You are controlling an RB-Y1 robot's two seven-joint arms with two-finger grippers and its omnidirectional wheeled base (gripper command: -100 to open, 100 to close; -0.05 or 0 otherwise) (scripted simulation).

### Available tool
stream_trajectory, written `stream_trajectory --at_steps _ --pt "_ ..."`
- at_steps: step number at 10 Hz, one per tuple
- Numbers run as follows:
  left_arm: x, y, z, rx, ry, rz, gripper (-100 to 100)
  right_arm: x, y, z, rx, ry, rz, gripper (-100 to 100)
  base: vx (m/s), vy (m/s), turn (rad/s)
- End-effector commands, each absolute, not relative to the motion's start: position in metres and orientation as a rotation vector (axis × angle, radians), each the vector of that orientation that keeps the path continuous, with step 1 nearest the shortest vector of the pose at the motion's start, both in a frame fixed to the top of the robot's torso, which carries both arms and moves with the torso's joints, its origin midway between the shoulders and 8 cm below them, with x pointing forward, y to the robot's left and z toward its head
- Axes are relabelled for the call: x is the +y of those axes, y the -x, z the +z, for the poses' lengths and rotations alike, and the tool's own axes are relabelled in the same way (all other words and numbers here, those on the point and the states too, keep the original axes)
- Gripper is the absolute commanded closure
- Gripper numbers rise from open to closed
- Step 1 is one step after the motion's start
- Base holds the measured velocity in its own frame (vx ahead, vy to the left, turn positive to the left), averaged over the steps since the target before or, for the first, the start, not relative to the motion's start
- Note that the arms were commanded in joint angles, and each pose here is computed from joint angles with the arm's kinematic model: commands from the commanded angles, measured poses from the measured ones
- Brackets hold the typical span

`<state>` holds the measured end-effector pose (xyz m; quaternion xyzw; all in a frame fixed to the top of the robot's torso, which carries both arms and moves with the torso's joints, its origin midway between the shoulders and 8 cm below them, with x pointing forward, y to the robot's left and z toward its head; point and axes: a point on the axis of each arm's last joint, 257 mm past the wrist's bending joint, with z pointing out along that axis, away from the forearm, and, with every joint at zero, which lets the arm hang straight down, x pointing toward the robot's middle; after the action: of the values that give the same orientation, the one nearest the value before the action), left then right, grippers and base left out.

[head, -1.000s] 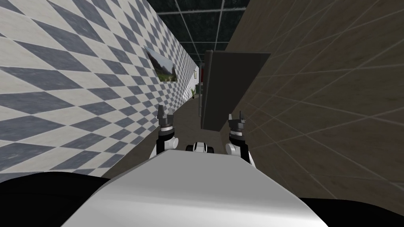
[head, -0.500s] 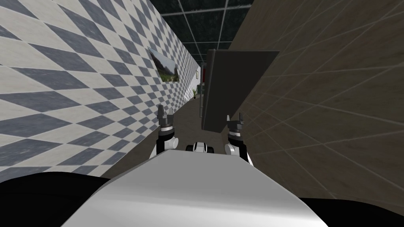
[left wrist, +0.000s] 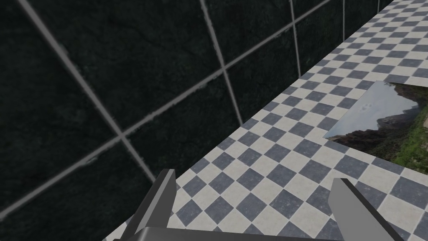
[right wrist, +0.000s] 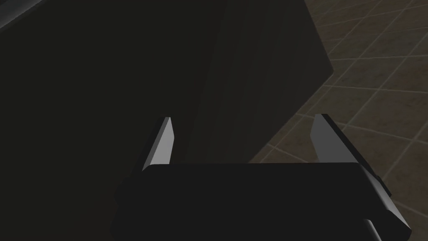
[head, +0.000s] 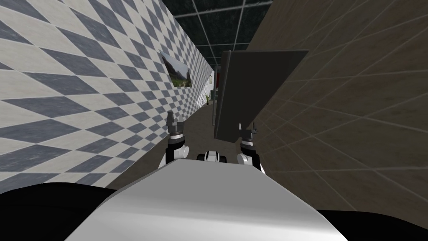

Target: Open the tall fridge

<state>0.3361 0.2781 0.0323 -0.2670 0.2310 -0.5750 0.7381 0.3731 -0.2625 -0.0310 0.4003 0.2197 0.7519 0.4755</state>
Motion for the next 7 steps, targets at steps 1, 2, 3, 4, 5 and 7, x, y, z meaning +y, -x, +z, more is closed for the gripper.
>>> stream_trajectory --at_steps 1,2,3,4,5,7 --pt "0.278 -0.336 0.032 0.507 0.586 -1.262 0 -0.264 -0.374 -0.041 0.489 -1.044 1.921 -100 0.043 -0.008 0.099" --pt "0.278 -0.336 0.032 0.507 0.586 -1.262 0 -0.264 -0.374 -0.041 0.477 -1.056 1.944 -100 0.044 -0.015 0.060" --pt "0.278 -0.336 0.032 0.507 0.586 -1.262 0 -0.266 -0.375 -0.050 0.444 -1.101 1.986 -100 0.079 -0.035 0.099" --pt "0.278 -0.336 0.032 0.507 0.586 -1.262 0 -0.266 -0.375 -0.050 0.431 -1.113 2.010 -100 0.073 -0.024 0.063" --pt "0.278 -0.336 0.032 0.507 0.586 -1.262 0 -0.266 -0.375 -0.050 0.422 -1.121 2.026 -100 0.029 -0.001 -0.002" --pt "0.278 -0.336 0.032 0.507 0.586 -1.262 0 -0.267 -0.376 -0.061 0.367 -1.180 2.092 -100 0.052 -0.011 0.083"
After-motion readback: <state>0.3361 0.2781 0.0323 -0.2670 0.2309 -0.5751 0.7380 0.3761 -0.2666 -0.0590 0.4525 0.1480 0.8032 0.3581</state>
